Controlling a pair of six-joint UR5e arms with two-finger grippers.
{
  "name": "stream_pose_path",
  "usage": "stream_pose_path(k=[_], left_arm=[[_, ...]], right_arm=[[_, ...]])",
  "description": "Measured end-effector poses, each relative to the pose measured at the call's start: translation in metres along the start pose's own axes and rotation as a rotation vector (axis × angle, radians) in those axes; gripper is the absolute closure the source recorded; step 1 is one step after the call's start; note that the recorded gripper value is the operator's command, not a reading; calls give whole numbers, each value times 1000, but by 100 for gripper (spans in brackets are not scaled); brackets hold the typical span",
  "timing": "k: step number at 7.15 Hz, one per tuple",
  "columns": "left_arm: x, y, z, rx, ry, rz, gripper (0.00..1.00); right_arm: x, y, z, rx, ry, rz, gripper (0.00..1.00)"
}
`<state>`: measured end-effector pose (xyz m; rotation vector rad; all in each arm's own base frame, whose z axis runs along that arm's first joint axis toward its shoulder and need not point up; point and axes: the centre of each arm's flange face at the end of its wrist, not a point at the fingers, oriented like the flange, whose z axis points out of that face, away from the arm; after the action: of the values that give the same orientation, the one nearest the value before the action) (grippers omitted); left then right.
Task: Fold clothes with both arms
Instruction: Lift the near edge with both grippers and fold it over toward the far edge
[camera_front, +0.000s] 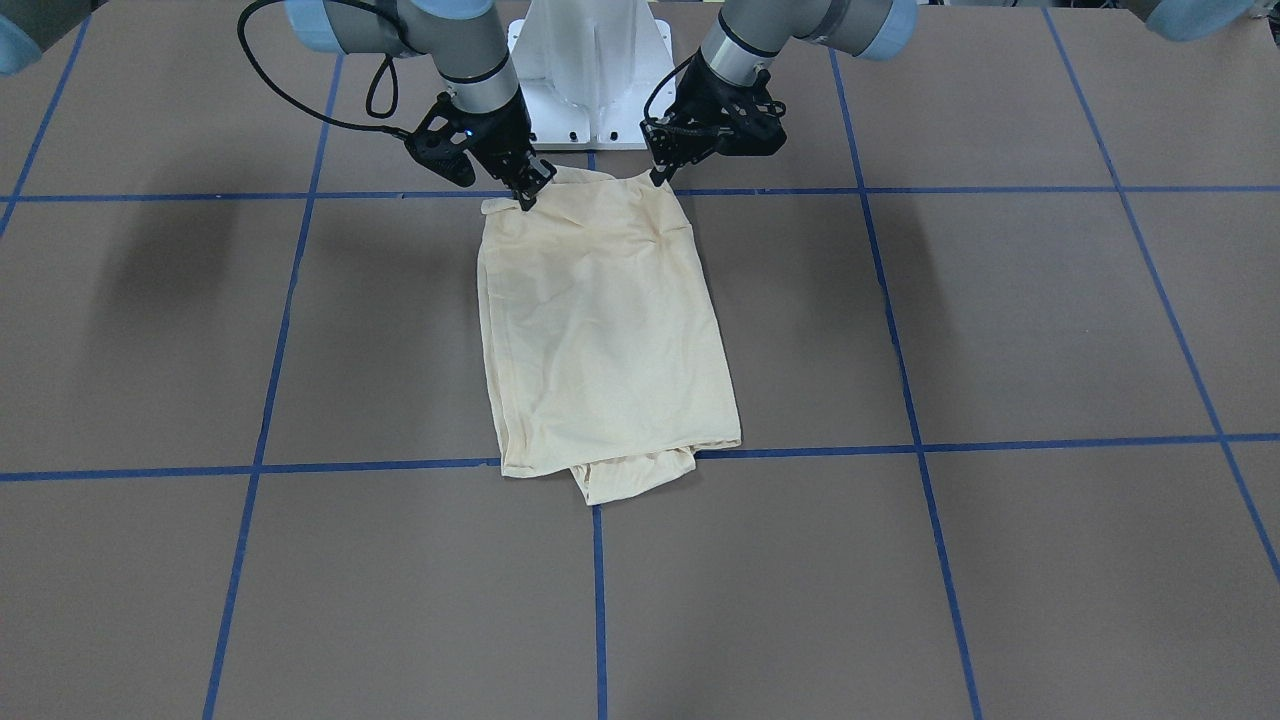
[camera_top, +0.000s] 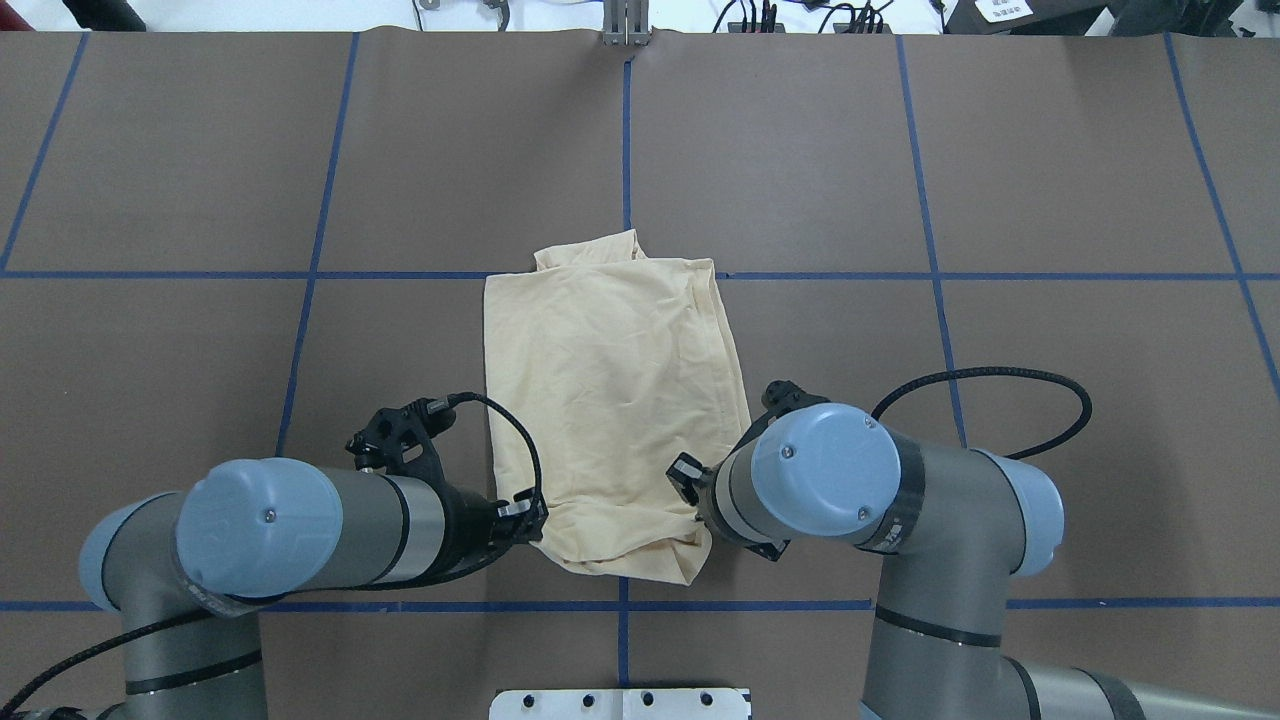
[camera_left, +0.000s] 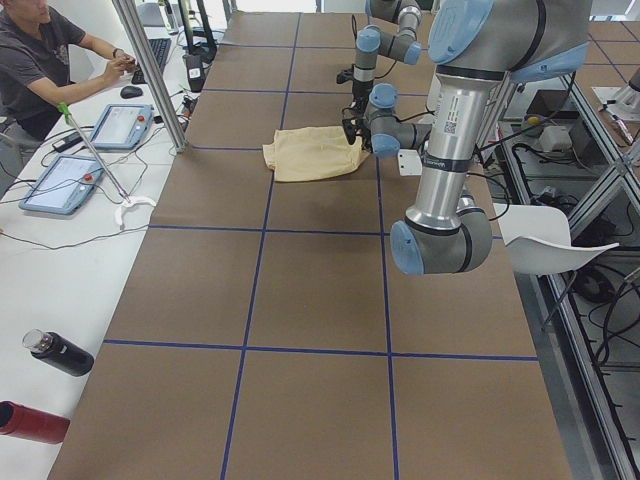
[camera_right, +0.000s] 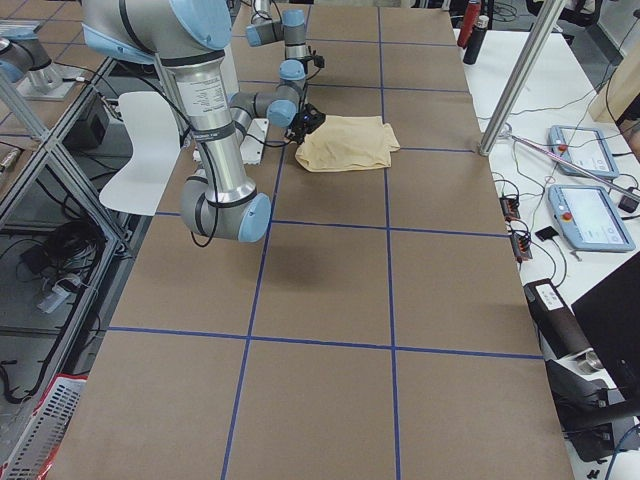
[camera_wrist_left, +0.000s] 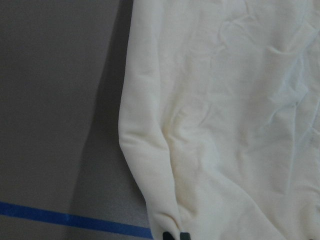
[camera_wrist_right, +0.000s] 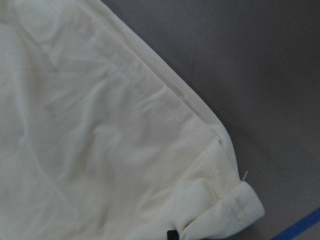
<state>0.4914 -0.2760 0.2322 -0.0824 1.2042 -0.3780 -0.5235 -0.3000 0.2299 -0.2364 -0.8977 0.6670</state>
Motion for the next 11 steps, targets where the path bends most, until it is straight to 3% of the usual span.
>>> stream_pose_path(k=[2, 5, 8, 11], left_arm=[[18, -52, -20, 87, 37, 22, 100], [40, -151, -23, 184, 17, 26, 100], [52, -229, 3, 250, -19, 38, 100], [42, -264, 31, 269, -7, 38, 100]], right_arm=[[-32, -37, -7, 46, -49, 17, 100], [-84, -104, 6, 88, -190, 47, 100], [-148, -166, -10, 162, -242, 93, 100], [-187, -202, 36, 175, -281, 95, 100]])
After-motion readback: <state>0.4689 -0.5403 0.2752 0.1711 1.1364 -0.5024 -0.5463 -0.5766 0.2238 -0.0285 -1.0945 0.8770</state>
